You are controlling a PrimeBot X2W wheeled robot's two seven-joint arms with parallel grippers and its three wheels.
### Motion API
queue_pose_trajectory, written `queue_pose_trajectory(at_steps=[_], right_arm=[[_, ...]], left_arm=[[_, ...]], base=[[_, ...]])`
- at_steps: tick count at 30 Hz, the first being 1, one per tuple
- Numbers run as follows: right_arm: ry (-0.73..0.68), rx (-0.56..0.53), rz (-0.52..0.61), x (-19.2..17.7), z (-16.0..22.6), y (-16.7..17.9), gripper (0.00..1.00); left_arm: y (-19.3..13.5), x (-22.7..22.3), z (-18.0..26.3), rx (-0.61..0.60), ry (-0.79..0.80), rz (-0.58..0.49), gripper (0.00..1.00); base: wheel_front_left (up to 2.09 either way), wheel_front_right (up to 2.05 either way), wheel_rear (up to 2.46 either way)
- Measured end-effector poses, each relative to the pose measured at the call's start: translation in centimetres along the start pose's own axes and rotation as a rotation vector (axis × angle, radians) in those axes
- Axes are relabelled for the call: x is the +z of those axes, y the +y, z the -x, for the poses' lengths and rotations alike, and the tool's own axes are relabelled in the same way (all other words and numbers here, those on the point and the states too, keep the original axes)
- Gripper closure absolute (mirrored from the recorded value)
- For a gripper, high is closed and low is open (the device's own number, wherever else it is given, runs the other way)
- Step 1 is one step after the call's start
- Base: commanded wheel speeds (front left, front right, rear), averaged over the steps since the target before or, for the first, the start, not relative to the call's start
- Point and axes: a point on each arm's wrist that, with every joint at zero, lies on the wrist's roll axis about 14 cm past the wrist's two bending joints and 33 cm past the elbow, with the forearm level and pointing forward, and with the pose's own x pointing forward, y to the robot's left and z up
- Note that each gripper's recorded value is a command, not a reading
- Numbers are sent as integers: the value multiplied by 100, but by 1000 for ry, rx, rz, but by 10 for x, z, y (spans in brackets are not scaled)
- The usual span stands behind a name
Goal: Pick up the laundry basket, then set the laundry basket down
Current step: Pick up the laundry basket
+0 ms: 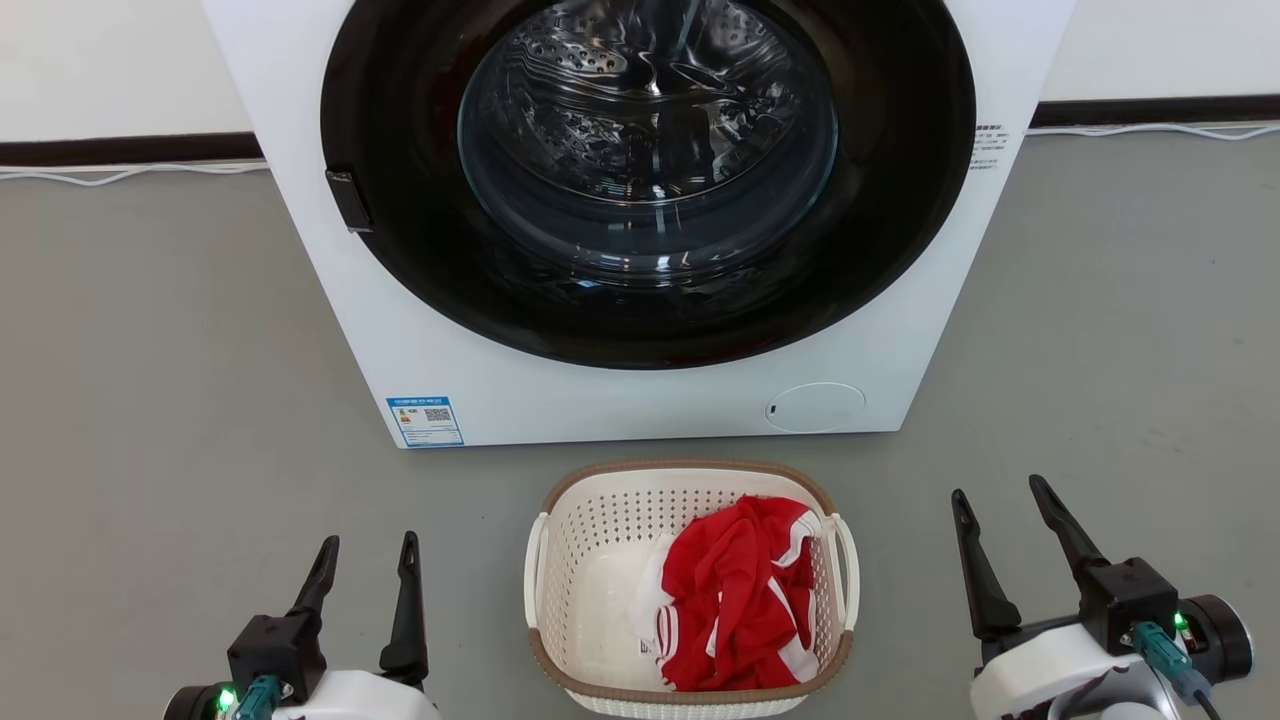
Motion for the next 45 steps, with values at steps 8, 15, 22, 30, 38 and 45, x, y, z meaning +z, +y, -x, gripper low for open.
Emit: queue_pose_trajectory(at_steps=[8,15,22,30,38,45], right_arm=[[14,-19,-25,-5,-1,-4,0],[23,-30,-46,-9,-16,-6,0],[74,-45,-68,-28,-37,-10,0],[156,-47,-89,-58,-61,-9,0],[307,-55,-156,-112,-84,-4,0],[465,-12,-134,-163,-103,2,0]], left_arm=[[0,-5,-2,-1,16,1,0],[-6,-16,-10,-11,47,12,0],[-19,-24,-38,-39,65,35,0],[-34,-50,-65,-79,128,33,0],[-53,-97,-96,-140,251,20,0],[-63,-159,-116,-181,450,25,0]], base=[[0,0,0],[0,0,0],[0,0,0],[0,0,0],[0,0,0],[0,0,0]])
